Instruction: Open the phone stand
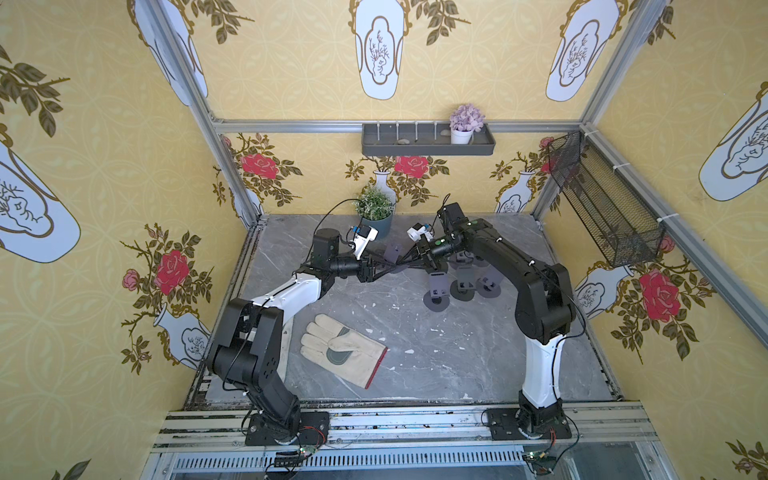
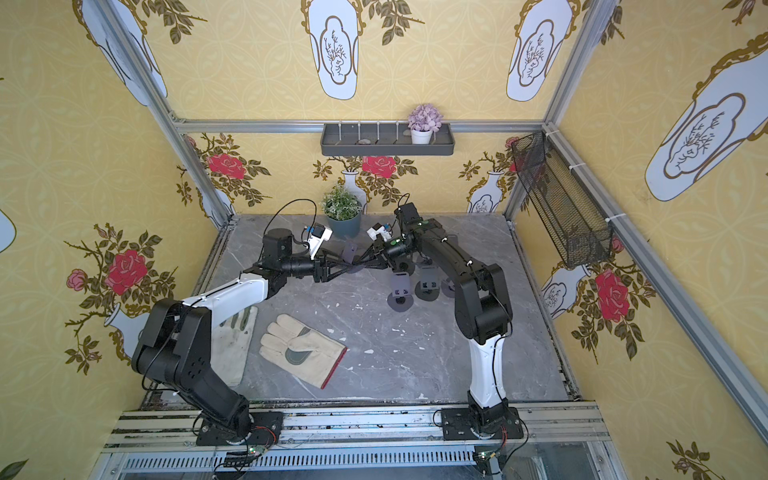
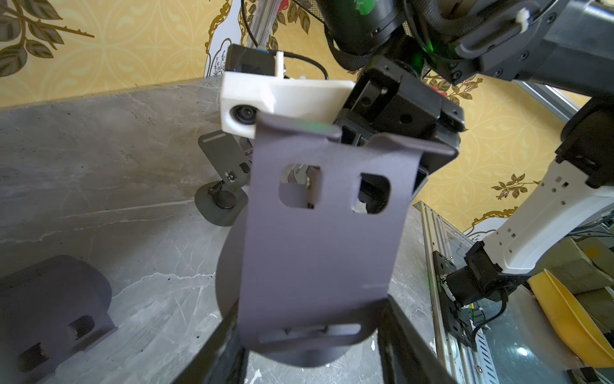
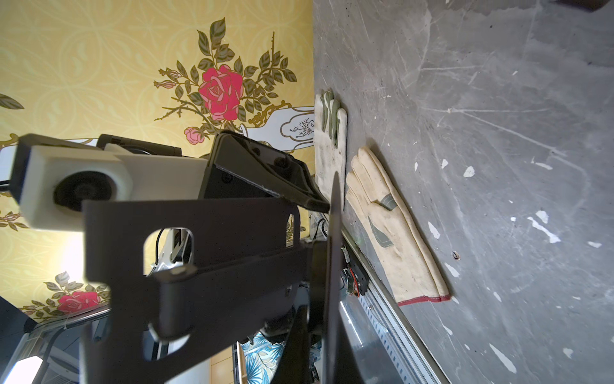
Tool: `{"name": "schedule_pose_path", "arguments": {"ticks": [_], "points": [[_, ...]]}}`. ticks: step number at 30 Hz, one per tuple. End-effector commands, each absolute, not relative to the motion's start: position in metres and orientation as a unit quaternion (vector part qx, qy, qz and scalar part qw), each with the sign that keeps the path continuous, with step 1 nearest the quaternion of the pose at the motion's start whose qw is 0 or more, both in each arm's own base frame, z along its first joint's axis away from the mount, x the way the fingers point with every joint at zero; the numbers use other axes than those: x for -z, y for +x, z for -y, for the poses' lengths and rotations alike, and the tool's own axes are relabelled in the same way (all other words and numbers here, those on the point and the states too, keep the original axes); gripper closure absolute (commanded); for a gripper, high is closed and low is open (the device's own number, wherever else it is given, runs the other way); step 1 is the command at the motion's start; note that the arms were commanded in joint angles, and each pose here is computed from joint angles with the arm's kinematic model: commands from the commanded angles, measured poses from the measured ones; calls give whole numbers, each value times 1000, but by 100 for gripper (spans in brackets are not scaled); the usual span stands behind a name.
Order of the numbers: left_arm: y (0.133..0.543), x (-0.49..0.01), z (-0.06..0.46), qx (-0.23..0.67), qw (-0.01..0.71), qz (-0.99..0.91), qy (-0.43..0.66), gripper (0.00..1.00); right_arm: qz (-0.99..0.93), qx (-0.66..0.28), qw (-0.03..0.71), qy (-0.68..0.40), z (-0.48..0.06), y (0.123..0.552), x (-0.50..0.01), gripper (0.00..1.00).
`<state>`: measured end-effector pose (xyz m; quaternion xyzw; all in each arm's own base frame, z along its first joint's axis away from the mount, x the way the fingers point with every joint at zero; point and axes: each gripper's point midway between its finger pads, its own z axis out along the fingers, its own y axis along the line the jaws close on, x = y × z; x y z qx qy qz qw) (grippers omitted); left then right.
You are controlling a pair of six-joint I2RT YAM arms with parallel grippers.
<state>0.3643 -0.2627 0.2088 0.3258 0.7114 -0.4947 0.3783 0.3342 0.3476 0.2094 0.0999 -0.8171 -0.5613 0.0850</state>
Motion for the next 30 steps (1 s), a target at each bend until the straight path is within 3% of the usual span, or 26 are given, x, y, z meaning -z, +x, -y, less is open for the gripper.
{"name": "schedule_pose_path", "arguments": {"ticks": [1,13,30], "points": [[370,-199,253,465,382,-737,308,56,844,526,66,87,-336,342,-196,100],[356,-184,243,444,368,-765,288,56,917,393,-7,64,-306,373,-163,100],[340,-172,238,439,345,-779,284,56,965,200,-153,77,-264,408,-177,100]]}}
